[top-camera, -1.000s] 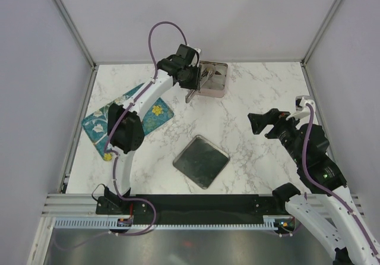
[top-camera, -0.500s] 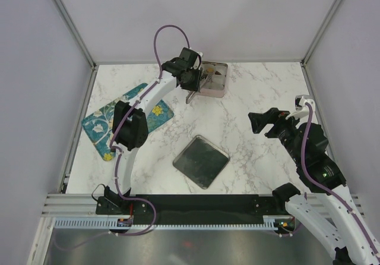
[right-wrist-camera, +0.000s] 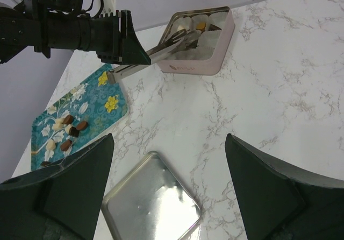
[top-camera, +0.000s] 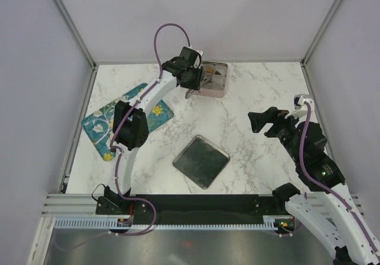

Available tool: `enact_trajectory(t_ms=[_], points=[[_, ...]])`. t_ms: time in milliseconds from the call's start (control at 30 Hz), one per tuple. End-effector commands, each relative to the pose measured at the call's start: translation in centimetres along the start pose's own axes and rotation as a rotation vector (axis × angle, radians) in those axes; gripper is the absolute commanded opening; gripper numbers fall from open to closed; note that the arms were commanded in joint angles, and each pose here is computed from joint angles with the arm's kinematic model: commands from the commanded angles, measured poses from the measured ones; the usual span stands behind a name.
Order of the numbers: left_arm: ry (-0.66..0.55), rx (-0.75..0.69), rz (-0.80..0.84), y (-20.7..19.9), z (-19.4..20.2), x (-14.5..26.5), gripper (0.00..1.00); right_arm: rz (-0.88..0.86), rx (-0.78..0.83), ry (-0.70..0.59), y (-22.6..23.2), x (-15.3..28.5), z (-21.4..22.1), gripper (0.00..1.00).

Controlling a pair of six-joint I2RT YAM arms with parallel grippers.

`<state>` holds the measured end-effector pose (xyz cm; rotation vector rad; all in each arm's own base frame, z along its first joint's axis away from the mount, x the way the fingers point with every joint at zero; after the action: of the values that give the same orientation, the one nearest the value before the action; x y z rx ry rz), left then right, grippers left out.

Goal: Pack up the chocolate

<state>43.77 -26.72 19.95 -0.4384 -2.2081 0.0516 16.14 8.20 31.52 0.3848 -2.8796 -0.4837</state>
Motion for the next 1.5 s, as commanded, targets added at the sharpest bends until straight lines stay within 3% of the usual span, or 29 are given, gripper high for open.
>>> enact_trajectory(t_ms=[0,267,500,733,1033,1167,1267,1433,1467], points=[[-0.082,-0.04,-0.004,-0.1,-1.8,0.0,0.47,-0.005,0.0,-0.044,0.3,0.2,-1.1,0.93],[-0.144,-0.044,0.01,-0.6,-3.4,2.4,0.47,-0.001,-0.001,-0.052,0.2,0.3,-1.2,0.93],[-0.253,-0.046,0.013,-0.9,-5.5,8.0,0.47,-0.01,-0.008,-0.058,0.3,0.6,-1.3,0.93],[-0.295,-0.029,-0.072,0.5,-4.2,12.8,0.48,-0.03,-0.02,-0.058,0.5,0.9,-1.3,0.93],[-0.164,0.089,-0.311,5.5,4.7,17.5,0.52,-0.054,-0.023,-0.038,0.6,0.8,-0.7,0.93],[-0.161,0.21,-0.348,9.2,7.6,21.8,0.52,-0.068,-0.023,-0.02,0.6,0.8,0.0,0.93],[-0.126,0.281,-0.365,11.7,9.9,22.8,0.52,-0.076,-0.024,-0.015,0.6,0.8,0.1,0.93],[-0.09,0.292,-0.37,12.9,12.5,23.7,0.52,-0.099,-0.028,-0.014,0.8,0.8,0.1,0.93],[-0.035,0.279,-0.384,13.1,13.5,23.8,0.52,-0.103,-0.029,-0.016,0.9,0.9,0.0,0.93]])
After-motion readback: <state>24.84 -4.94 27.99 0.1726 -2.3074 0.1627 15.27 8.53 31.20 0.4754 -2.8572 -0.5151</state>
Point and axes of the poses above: each gripper's point midway between its finger pads, its own x axis back along the fingers, its own y axis along the line the jaws close on, z = x × y, the point moved 8 cm from there along x, back along the fingers, and after that the axes turned 6 degrees about x, right-handed, at the moved point
